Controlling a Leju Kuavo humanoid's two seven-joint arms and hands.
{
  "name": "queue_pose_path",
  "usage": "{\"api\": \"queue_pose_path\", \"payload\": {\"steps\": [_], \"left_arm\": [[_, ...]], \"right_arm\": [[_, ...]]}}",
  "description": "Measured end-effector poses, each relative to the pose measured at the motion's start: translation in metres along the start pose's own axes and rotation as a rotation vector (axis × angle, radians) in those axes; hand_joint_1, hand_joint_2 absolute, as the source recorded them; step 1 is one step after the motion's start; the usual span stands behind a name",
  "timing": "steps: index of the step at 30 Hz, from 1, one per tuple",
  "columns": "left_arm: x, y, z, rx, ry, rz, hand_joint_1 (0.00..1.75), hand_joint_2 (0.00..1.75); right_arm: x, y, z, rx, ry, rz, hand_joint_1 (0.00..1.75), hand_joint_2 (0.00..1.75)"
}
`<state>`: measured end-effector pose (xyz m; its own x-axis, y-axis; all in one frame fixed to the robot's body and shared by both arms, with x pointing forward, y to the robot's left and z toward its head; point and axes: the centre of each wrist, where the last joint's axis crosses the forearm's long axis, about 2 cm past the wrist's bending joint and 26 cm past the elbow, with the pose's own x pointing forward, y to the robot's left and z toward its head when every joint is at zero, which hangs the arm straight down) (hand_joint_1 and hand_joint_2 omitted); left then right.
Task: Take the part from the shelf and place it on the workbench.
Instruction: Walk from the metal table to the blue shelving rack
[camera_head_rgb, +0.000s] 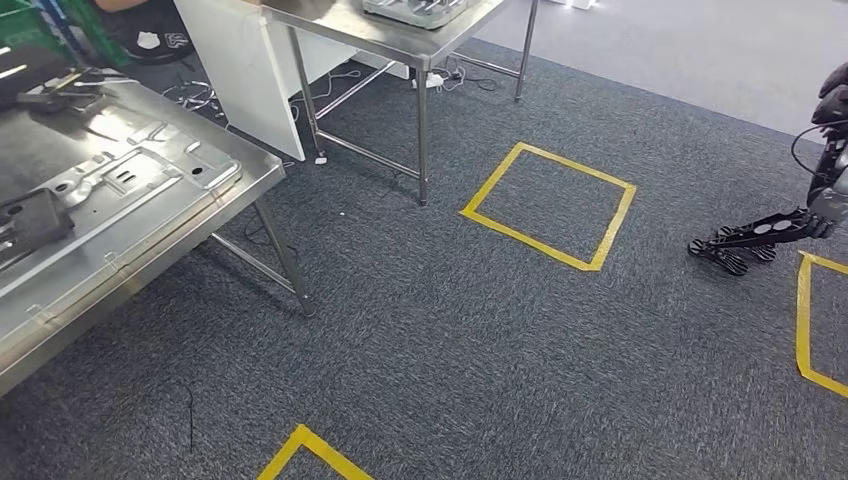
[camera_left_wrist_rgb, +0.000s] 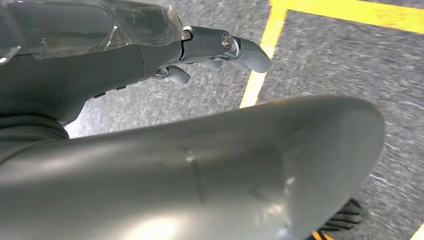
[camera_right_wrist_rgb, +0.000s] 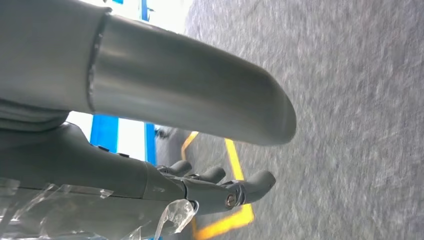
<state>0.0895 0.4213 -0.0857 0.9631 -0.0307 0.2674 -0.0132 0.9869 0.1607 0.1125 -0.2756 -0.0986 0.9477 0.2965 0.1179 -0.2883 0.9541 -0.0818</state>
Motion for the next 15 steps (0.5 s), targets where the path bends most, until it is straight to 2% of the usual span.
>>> {"api": "queue_pose_path", "payload": {"steps": [9,15], "left_arm": [[-0.002,-0.002,0.0,0.004,-0.007,-0.046,0.0,0.0],[0.0,-0.027,-0.001,0.049,-0.03,-0.056,0.0,0.0]], "right_arm": [[-0.007,0.002,-0.001,-0.005,0.012,-0.014,0.0,0.0],[-0.011,0.007,-0.001,-0.012,0.022,-0.02,0.0,0.0]]}}
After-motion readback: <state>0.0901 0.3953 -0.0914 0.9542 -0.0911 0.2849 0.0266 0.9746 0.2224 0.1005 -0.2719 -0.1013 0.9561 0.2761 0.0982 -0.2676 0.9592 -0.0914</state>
